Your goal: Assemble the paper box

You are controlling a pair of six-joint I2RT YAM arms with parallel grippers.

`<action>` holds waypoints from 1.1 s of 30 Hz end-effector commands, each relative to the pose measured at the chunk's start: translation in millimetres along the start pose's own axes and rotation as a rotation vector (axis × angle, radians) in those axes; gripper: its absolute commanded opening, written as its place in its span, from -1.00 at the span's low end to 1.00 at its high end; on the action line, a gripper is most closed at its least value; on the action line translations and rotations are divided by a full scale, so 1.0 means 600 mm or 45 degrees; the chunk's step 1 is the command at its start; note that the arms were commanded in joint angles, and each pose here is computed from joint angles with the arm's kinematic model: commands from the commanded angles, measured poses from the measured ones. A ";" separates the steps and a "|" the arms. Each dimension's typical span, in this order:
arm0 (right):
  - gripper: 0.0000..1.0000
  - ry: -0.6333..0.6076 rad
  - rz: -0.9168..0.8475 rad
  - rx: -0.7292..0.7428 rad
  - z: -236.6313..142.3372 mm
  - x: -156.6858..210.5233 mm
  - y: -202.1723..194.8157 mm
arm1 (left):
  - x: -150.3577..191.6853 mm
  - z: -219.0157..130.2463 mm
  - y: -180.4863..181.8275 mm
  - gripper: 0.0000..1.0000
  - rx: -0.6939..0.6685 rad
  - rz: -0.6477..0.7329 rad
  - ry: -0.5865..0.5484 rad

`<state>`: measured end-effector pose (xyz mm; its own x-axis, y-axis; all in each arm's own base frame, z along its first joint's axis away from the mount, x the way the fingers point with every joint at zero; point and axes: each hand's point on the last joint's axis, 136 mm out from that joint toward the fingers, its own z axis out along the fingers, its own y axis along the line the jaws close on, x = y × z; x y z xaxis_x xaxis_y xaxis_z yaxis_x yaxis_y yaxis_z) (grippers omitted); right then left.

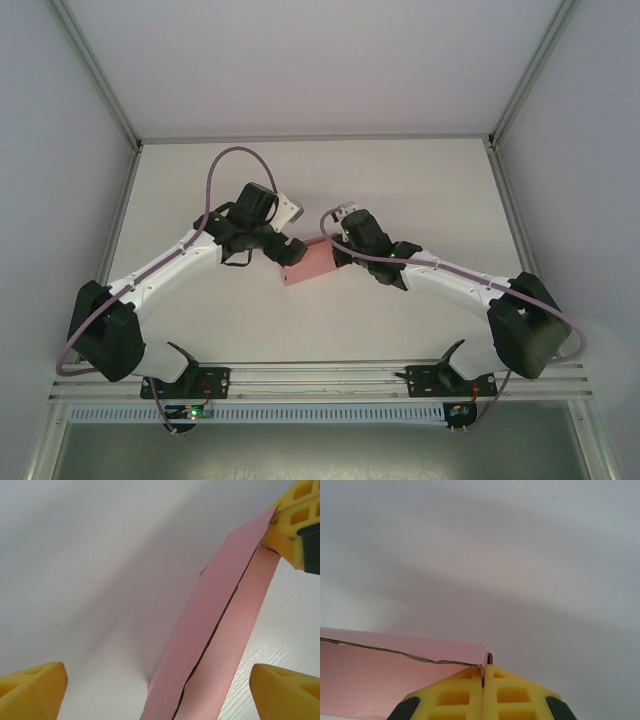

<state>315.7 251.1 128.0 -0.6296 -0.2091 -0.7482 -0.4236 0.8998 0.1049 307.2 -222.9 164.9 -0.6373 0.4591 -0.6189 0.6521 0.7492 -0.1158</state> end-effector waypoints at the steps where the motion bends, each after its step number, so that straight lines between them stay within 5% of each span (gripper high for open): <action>1: -1.00 0.092 -0.009 0.076 0.010 0.038 -0.013 | 0.027 -0.017 0.004 0.80 -0.059 -0.082 0.052; 10: -1.00 0.112 -0.006 0.078 0.013 0.051 -0.009 | 0.086 -0.017 0.000 0.43 -0.079 -0.226 0.178; 33: -1.00 0.129 -0.125 0.167 0.014 0.061 0.005 | 0.069 -0.003 0.000 -1.00 -0.082 -0.455 0.201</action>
<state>314.9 255.7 125.7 -0.6069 -0.2364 -0.7589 -0.3861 0.9222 0.0215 280.4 -198.5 133.4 -0.8577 0.2727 -0.4358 0.3970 0.8900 -0.2243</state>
